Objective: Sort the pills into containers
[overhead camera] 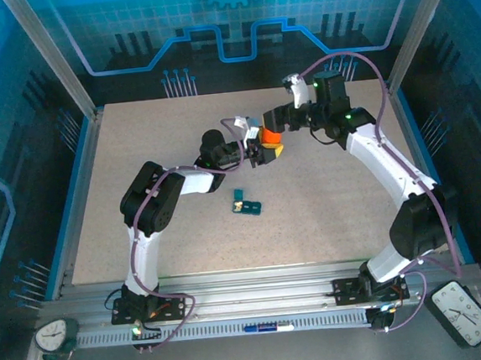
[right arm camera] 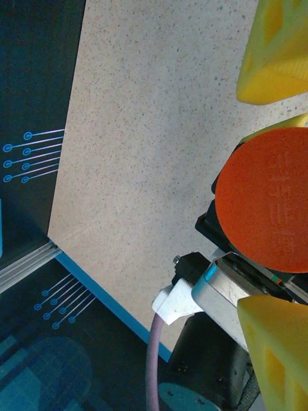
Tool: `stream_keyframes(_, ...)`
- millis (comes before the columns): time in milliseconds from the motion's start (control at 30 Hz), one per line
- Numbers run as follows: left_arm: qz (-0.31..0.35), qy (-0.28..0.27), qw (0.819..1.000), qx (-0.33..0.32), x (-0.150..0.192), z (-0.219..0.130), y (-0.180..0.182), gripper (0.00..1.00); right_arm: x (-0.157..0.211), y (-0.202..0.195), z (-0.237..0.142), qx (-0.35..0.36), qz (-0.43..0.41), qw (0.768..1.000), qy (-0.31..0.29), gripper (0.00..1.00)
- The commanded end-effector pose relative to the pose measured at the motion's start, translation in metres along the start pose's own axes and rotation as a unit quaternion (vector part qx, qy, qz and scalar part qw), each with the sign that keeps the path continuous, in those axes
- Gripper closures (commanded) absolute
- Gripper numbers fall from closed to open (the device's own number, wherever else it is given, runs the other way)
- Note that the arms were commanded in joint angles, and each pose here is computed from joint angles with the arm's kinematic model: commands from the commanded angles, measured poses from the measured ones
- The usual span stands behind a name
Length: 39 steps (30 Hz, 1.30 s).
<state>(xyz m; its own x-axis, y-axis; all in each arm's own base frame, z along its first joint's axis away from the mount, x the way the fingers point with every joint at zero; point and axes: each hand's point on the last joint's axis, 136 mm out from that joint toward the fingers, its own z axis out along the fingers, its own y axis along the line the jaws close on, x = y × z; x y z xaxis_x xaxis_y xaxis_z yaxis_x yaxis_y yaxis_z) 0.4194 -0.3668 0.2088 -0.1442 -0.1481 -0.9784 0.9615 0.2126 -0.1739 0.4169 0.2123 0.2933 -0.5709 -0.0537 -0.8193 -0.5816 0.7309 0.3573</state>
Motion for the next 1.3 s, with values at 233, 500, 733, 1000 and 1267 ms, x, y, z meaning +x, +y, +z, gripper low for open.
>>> stream_keyframes(233, 0.019, -0.016, 1.0, 0.018, -0.022, 0.003, -0.005, 1.0, 0.004, 0.001, 0.008, 0.006, -0.018, 1.0, 0.02, 0.35)
stream_keyframes(500, 0.018, -0.016, 1.0, 0.018, -0.022, 0.003, -0.005, 1.0, 0.005, 0.001, 0.008, 0.004, -0.02, 0.999, 0.025, 0.61)
stream_keyframes(733, 0.02, -0.009, 0.999, 0.024, -0.018, 0.003, -0.007, 1.0, -0.014, 0.006, -0.002, -0.009, -0.023, 1.0, 0.015, 0.69)
stream_keyframes(1000, 0.023, 0.001, 0.999, 0.024, -0.011, 0.002, -0.006, 1.0, -0.028, 0.01, -0.013, -0.024, -0.034, 0.999, 0.022, 0.71)
stream_keyframes(1267, 0.024, 0.001, 0.999, 0.024, -0.013, 0.002, -0.007, 1.0, -0.008, 0.007, -0.006, -0.032, -0.021, 0.998, 0.056, 0.71)
